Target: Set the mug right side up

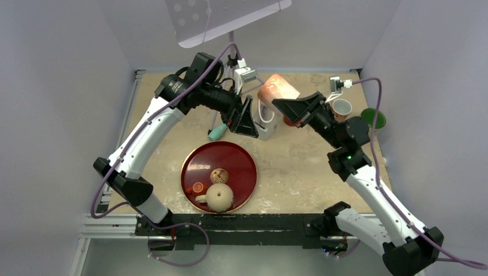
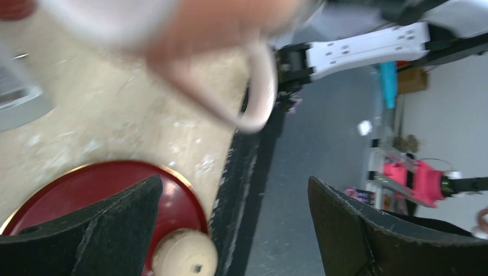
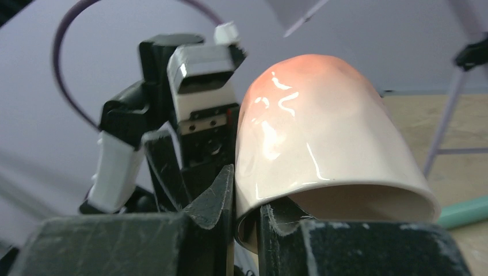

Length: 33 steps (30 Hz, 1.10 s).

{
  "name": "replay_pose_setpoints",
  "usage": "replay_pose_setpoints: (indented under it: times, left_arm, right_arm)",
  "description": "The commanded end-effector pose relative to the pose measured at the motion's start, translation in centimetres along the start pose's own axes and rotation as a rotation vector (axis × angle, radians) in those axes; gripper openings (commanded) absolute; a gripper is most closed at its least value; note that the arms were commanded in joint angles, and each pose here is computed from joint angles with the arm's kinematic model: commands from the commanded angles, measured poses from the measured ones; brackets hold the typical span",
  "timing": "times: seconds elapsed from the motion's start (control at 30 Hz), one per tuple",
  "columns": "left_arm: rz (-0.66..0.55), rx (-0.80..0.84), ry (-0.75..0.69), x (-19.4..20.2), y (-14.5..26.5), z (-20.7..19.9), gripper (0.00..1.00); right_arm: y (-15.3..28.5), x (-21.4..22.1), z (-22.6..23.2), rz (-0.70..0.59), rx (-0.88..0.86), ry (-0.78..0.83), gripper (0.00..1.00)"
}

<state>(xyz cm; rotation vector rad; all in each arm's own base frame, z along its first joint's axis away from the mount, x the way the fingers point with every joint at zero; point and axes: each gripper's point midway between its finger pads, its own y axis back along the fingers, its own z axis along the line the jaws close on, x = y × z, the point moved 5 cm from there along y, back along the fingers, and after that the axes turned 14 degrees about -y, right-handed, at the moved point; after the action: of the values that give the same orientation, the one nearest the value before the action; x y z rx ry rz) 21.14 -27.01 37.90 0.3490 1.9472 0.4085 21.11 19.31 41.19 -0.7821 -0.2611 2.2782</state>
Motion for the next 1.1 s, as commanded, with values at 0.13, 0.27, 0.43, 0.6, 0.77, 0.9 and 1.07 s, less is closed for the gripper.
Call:
replay_pose_setpoints:
  times: [0.13,0.27,0.43,0.6,0.77,0.9,1.07]
  left_arm:
    - [0.315,-0.388,-0.178,5.7,4.3,4.1,1.00]
    - [0.501,-0.412,-0.166,9.8,5.0,5.0,1.00]
    - [0.650,-0.407,-0.103,14.6,5.8,5.8,1.00]
    - [0.719,-0.410,-0.029,18.2,6.1,7.1,1.00]
    - [0.835,-0.417,0.008,22.5,6.4,8.5,0.92]
    - [0.902,-0.393,0.008,25.4,6.6,8.4,0.84]
    - [0.924,-0.314,-0.044,27.9,6.7,7.5,0.79]
  right_arm:
    - [4.7,-3.8,-8.4,-0.057,0.939,0.247,0.00]
    - [7.0,-1.4,-13.6,0.151,1.181,0.247,0.00]
    - [7.9,0.2,-17.1,0.294,1.286,0.245,0.00]
    - [8.6,1.9,-21.3,0.462,1.375,0.252,0.00]
    - [7.0,2.3,-24.7,0.520,1.385,0.255,0.00]
    - [6.9,2.6,-27.0,0.541,1.427,0.263,0.00]
    - [7.0,3.6,-29.2,0.588,1.434,0.243,0.00]
